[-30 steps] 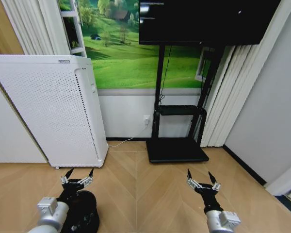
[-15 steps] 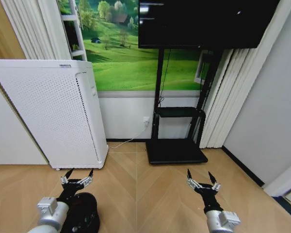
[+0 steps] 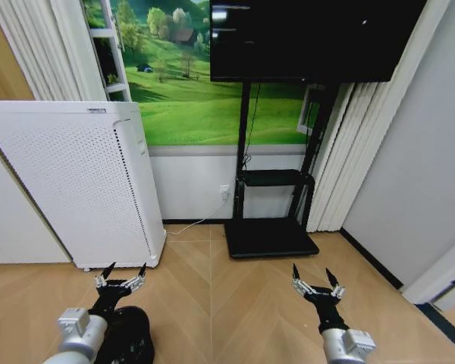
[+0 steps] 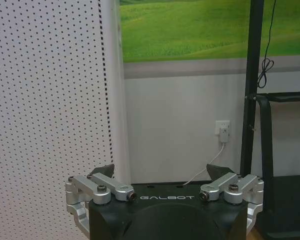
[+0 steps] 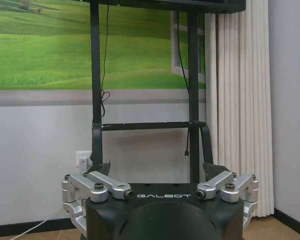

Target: Pick up the trash bin and place the garbage on the floor into it.

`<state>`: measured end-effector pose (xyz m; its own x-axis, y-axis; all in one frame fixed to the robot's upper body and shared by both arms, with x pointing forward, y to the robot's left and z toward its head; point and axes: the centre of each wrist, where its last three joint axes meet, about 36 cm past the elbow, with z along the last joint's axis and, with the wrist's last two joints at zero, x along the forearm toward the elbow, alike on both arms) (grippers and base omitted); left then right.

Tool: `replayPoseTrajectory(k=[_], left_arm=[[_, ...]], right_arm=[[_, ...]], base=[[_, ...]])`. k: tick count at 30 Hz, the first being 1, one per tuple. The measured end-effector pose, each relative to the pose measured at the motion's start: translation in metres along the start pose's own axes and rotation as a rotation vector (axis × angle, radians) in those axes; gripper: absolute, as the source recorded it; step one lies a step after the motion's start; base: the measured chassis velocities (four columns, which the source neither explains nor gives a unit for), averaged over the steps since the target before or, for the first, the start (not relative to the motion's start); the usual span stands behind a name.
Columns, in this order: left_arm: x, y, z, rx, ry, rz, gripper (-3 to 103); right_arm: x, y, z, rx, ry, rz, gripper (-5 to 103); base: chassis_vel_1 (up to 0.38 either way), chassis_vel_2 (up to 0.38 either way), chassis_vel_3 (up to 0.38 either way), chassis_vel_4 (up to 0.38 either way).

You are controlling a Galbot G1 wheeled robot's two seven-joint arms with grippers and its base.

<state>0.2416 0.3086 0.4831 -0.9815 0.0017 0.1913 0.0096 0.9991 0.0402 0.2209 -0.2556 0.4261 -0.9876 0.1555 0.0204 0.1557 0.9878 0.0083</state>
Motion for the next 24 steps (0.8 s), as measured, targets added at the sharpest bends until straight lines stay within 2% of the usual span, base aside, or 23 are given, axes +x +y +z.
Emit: replayPoseTrajectory(k=[24], left_arm=[[0.0,0.0,0.0,0.0,0.0,0.0,100]], right_arm=[[0.0,0.0,0.0,0.0,0.0,0.0,100]], base=[[0.0,0.0,0.0,0.0]])
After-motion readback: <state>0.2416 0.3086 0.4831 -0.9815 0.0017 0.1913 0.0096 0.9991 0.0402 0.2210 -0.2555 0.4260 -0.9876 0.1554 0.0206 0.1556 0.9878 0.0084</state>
